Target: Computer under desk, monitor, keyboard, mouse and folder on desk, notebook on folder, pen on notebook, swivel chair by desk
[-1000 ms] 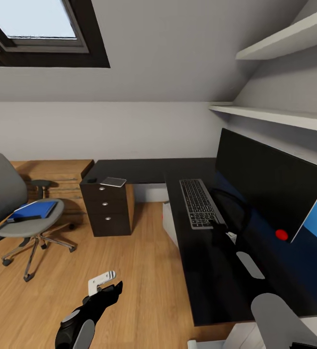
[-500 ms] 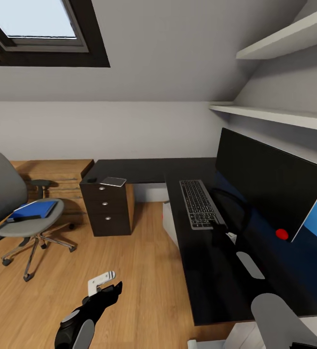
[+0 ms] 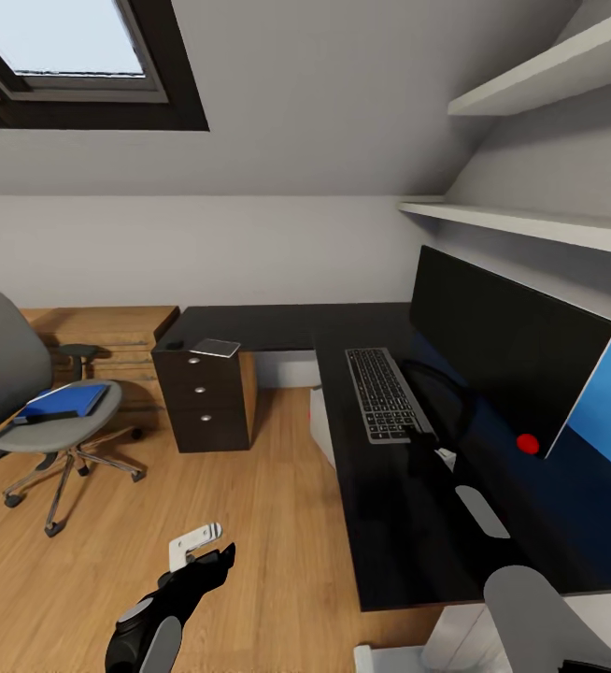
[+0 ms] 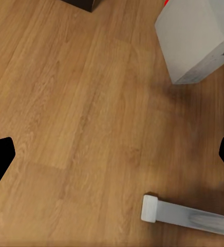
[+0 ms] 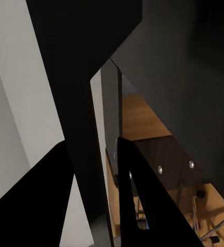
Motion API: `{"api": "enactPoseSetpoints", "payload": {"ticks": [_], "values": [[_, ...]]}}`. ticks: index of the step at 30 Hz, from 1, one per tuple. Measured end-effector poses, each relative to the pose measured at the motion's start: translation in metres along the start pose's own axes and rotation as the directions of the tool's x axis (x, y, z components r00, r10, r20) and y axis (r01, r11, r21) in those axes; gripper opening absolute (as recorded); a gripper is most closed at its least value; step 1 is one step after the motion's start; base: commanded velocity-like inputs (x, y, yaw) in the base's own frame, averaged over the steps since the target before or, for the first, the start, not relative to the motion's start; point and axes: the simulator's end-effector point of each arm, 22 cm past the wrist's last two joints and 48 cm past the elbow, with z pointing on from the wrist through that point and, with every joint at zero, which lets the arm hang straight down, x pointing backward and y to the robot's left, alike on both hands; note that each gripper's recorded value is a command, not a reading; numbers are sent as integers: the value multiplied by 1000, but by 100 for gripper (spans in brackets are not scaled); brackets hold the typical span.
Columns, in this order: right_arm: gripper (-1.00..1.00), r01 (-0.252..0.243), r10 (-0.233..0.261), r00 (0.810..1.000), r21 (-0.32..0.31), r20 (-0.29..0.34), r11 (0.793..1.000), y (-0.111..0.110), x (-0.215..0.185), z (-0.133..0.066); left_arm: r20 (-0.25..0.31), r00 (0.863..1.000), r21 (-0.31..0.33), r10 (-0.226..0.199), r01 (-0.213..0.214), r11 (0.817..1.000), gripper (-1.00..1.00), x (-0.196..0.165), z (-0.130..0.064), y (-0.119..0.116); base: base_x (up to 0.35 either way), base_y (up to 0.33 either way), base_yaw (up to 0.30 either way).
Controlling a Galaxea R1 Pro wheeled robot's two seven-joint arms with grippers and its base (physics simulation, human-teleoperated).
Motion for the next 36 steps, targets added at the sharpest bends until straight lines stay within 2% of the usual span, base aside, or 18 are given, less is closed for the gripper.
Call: {"api": "enactPoseSetpoints", "payload": {"ticks": [36], "values": [[-100,1,-1,1000,0,-2,1000,0,1,0,-3,1000,-1,0,0,1000,100,1,0,0,0,-9,0]]}}
